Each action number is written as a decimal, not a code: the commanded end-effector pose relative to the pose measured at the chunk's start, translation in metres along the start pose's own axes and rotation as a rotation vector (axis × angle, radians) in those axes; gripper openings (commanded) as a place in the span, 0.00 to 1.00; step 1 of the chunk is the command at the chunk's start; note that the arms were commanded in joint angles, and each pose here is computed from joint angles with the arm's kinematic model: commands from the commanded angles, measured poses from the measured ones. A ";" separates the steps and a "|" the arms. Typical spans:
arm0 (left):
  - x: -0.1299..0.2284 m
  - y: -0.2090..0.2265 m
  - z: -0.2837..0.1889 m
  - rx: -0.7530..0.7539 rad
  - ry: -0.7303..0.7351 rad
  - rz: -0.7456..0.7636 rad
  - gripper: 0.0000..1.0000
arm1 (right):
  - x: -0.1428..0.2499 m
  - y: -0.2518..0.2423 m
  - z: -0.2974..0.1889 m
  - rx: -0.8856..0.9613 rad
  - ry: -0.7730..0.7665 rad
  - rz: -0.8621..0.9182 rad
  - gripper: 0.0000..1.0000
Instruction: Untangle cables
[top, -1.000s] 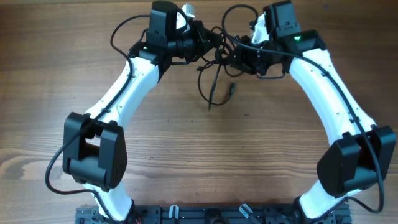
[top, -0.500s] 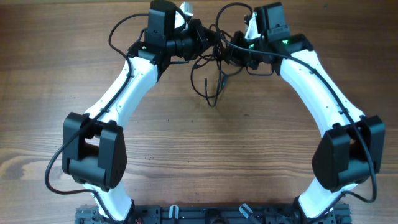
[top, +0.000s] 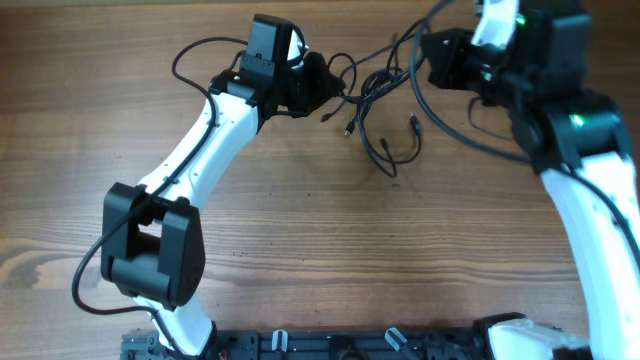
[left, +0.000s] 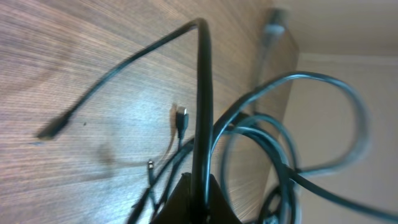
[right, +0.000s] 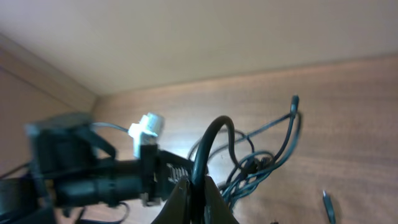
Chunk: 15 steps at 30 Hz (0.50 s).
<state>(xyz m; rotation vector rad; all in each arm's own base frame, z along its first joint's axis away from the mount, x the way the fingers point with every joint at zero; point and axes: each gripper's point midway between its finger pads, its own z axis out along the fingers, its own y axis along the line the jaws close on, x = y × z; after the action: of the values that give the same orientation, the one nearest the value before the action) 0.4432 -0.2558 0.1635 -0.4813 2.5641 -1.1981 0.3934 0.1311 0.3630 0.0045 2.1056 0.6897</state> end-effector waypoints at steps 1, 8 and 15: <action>-0.005 0.010 -0.009 -0.064 -0.049 0.018 0.04 | -0.030 0.021 -0.050 -0.015 -0.153 -0.068 0.04; -0.021 0.034 -0.014 -0.202 -0.145 0.102 0.04 | -0.060 0.038 -0.161 0.060 -0.457 -0.073 0.04; -0.049 0.094 -0.046 -0.553 -0.353 0.082 0.04 | -0.048 0.002 -0.240 0.288 -0.632 0.104 0.04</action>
<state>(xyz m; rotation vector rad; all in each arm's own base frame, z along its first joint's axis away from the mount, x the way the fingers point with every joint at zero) 0.4433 -0.1856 0.1237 -0.5874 2.6125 -0.5733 0.2380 0.0299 0.5102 0.3028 1.5948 0.4453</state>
